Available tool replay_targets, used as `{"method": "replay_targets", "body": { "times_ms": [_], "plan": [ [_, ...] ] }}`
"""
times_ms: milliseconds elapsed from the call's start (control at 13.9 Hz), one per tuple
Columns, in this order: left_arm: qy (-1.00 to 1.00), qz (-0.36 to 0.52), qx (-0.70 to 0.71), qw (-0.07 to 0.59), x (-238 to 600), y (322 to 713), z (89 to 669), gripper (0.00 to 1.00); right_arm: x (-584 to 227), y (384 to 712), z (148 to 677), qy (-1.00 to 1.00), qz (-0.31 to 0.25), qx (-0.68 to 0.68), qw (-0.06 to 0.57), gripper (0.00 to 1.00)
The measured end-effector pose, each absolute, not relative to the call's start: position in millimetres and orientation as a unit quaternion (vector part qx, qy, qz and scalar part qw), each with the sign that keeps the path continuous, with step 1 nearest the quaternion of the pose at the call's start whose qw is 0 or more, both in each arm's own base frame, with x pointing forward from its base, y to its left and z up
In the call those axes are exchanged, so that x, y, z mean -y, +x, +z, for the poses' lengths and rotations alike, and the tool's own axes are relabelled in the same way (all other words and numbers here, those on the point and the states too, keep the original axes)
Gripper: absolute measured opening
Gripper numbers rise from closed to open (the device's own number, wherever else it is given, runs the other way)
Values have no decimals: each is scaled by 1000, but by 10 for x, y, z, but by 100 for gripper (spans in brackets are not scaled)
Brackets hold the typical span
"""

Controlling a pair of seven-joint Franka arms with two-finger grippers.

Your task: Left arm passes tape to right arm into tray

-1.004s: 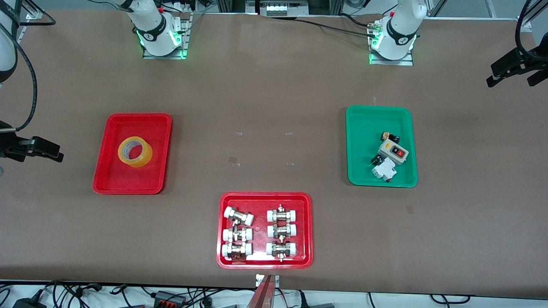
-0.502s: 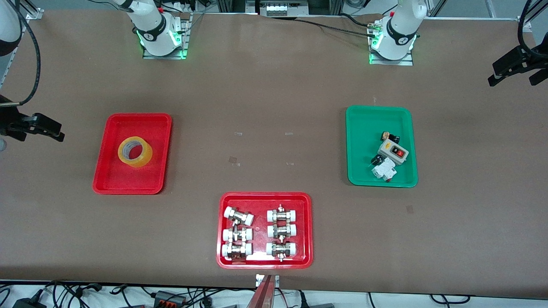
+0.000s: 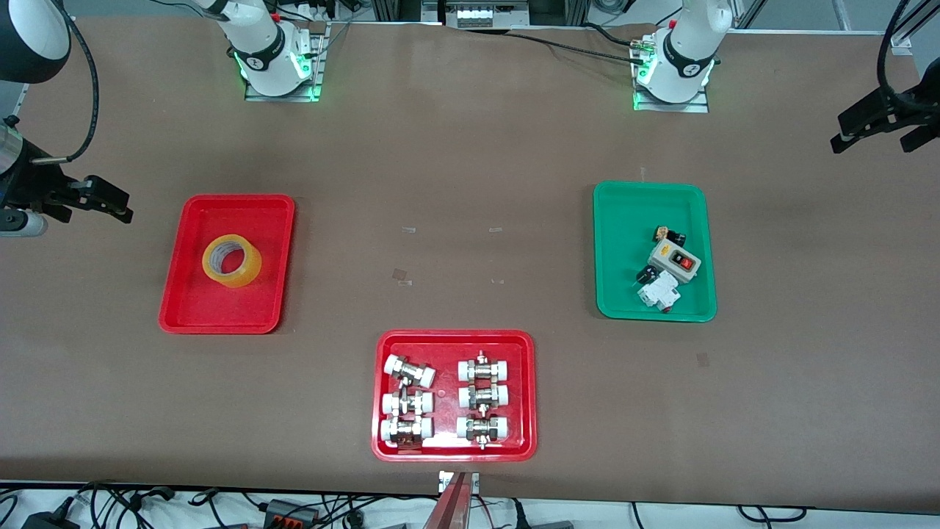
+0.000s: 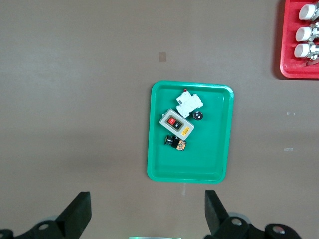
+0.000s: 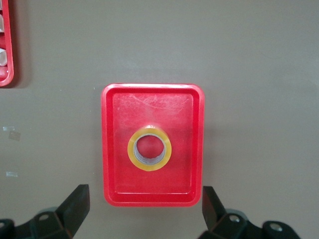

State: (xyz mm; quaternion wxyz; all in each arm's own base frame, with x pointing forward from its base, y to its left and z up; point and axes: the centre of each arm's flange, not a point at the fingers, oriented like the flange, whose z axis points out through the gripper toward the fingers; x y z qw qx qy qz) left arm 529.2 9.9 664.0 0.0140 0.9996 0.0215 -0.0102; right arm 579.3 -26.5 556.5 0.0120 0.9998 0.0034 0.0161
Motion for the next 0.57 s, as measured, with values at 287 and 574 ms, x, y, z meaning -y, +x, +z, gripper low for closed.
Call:
{"method": "replay_targets", "body": {
  "times_ms": [287,574],
  "plan": [
    [1000,-18,-20,14,-90,5343,6502,100,264,5784,5580,1000,16,-3,12,100],
    [1000,-18,-20,14,-90,5346,6492,100,263,5783,5582,1000,16,-3,12,100]
  ]
}}
